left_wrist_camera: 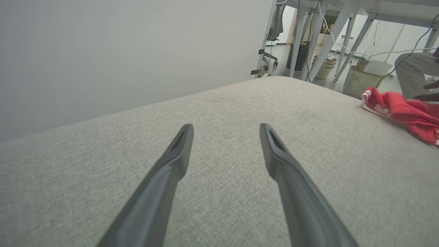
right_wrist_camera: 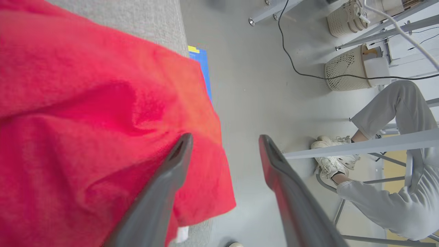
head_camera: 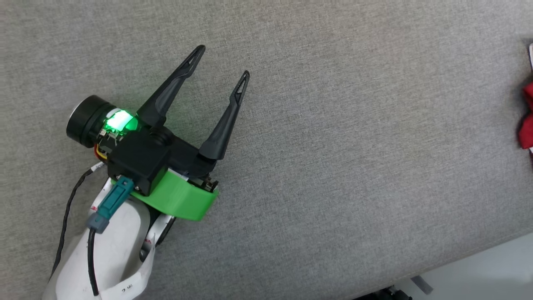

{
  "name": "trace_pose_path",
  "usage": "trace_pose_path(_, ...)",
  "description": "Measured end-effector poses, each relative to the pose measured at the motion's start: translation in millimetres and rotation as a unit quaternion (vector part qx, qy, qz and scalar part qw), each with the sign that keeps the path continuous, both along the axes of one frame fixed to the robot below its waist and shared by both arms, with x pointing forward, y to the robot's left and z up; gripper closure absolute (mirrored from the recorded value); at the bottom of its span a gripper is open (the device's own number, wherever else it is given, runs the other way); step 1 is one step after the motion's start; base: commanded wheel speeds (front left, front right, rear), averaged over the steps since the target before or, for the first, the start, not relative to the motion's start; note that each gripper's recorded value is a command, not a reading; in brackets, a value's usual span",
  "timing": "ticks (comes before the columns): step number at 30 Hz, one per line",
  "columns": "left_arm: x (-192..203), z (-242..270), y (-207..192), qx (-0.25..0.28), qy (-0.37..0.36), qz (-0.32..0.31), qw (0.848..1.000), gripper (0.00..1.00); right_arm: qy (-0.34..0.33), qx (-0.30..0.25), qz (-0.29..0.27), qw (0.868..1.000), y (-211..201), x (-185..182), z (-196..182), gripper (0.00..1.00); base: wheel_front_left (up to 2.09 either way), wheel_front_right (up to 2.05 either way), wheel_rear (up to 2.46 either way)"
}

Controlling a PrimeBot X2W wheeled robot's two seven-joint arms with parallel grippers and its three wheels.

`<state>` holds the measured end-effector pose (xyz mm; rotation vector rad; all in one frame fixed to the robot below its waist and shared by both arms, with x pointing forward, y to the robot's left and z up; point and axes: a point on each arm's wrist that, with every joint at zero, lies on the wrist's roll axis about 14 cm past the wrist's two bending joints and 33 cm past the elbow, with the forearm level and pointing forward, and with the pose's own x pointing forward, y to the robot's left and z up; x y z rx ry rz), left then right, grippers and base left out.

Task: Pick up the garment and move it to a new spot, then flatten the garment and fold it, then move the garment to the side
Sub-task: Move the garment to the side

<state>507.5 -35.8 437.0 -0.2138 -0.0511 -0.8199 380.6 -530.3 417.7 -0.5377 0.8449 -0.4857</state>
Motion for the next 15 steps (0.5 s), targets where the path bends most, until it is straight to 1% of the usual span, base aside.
trace_pose_path(5, -1.7, 7.1, 7.4, -0.001, -0.001, 0.019, 1.000, 0.00, -0.046, -0.007, 0.026, 0.999, 4.3, 13.1, 21.7, 0.00, 0.00, 0.00, 0.00)
trace_pose_path(9, -7.8, 11.6, 19.2, 0.001, 0.007, 0.043, 0.999, 0.00, -0.080, 0.000, 0.052, 0.995, 17.9, 22.6, 38.1, 0.00, 0.00, 0.00, 0.00)
trace_pose_path(12, -12.4, 17.0, 33.4, -0.002, 0.017, 0.072, 0.997, 0.00, -0.130, 0.013, 0.080, 0.988, 36.0, 38.2, 61.2, 0.00, 0.00, 0.00, 0.00)
trace_pose_path(15, -18.2, 24.2, 49.0, 0.000, 0.023, 0.101, 0.995, 0.00, -0.195, 0.031, 0.119, 0.973, 63.7, 56.6, 90.4, 0.00, 0.00, 0.00, 0.00)
